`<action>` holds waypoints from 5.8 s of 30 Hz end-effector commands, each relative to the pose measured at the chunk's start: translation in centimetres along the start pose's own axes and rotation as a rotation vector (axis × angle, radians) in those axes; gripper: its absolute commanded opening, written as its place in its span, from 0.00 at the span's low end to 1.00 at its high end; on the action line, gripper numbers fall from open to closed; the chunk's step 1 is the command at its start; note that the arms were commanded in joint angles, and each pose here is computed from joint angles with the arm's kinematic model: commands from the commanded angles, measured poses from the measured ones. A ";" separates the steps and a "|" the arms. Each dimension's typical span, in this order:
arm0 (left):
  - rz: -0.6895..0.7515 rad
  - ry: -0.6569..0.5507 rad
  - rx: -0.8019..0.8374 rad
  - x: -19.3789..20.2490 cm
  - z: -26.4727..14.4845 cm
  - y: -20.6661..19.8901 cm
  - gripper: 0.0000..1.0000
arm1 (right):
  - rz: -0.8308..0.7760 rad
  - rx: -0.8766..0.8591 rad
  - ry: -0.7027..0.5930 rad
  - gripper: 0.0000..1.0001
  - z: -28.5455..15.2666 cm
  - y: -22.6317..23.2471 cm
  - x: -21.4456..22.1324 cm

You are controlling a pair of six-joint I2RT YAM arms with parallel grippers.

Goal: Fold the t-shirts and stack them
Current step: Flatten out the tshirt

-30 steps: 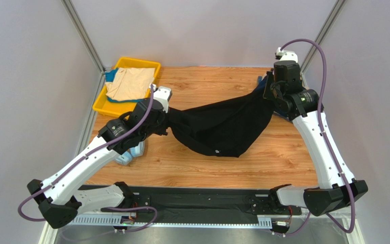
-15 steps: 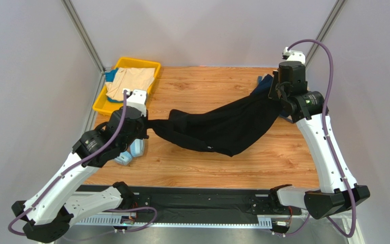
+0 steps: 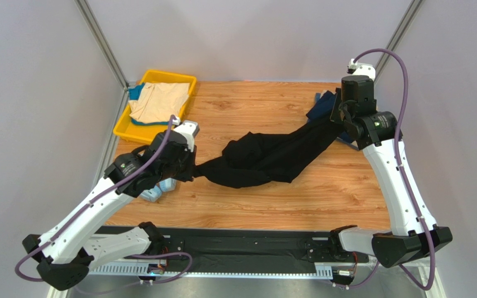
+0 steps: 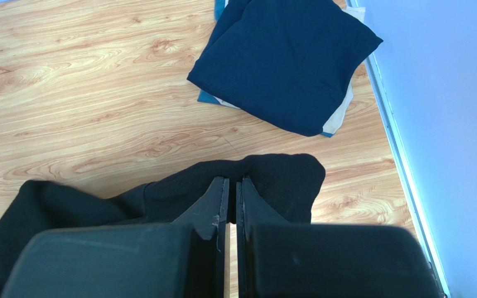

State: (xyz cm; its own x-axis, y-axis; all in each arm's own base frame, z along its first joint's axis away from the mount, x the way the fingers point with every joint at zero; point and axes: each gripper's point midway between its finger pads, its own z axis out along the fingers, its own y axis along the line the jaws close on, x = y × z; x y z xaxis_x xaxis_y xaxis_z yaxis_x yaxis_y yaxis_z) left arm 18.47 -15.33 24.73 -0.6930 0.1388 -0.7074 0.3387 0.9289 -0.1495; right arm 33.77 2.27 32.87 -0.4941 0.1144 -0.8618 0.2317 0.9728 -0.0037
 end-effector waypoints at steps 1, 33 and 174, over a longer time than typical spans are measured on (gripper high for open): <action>-0.058 0.193 0.145 4.0 2.0 -3.1 0.00 | 0.039 0.033 -0.072 0.00 -0.9 -1.0 -2.0; 0.194 0.197 0.236 -0.6 14.1 -10.0 0.59 | 0.045 -0.059 -0.002 0.00 1.0 1.2 0.5; -0.200 -0.522 -0.304 -14.5 -8.1 8.4 0.00 | 0.212 -0.350 -0.428 0.00 -15.7 -0.1 -12.9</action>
State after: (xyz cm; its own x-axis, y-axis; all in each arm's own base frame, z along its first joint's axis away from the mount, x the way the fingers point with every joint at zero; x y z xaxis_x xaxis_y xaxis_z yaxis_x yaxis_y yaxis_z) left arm 22.90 -7.14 41.51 -0.2852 -0.2244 -0.9318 0.0687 0.9649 -0.2534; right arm 21.86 2.81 53.34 -0.0161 0.3125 -0.9498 -0.0385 0.9490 0.3128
